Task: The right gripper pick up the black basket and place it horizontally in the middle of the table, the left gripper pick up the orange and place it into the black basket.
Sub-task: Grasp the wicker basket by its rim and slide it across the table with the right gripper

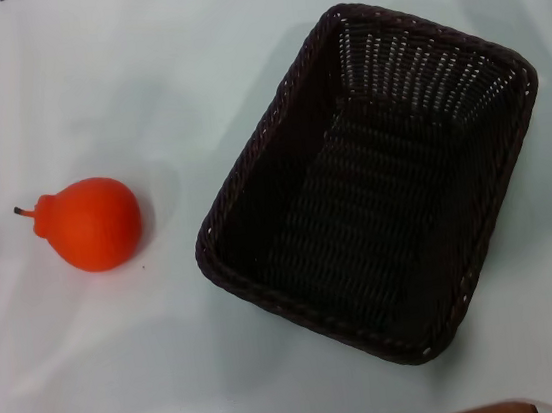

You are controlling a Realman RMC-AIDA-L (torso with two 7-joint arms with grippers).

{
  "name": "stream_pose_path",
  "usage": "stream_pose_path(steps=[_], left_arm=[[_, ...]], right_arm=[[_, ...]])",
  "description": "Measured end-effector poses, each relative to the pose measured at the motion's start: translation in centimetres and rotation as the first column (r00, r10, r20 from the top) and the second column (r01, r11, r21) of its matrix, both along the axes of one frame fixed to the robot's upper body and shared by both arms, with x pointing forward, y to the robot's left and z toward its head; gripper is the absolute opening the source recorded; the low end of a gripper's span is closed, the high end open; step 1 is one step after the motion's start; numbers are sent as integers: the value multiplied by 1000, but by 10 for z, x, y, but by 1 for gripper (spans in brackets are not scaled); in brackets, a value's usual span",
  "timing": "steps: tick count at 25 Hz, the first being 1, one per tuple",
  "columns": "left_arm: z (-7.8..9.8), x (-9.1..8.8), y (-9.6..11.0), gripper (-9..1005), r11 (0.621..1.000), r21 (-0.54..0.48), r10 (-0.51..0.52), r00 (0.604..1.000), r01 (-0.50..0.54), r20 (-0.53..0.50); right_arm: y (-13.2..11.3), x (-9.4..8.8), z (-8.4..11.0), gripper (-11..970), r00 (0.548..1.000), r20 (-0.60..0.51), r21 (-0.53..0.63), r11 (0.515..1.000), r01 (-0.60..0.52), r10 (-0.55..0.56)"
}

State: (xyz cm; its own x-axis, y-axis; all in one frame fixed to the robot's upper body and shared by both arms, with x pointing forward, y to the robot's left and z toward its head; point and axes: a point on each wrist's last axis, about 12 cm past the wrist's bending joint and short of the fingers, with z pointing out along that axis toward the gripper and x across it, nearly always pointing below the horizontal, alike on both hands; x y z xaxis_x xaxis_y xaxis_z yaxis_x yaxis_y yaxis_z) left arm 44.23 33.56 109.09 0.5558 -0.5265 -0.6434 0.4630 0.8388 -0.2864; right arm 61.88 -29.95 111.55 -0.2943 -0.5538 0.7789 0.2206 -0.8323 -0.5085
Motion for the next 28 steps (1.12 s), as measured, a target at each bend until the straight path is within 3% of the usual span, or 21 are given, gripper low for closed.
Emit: stream_pose_path(steps=[12,28], left_arm=[[-3,-5,1,788,1000,-1,-5,1000,5,-16],[-7,-10,-2,788,999,-5,-49,998,48,-40]], right_arm=[[7,10,10,714,1000,18,-10,1000,-12,12],[3,4,2,713,1000,-2,-3,1000,-9,9]])
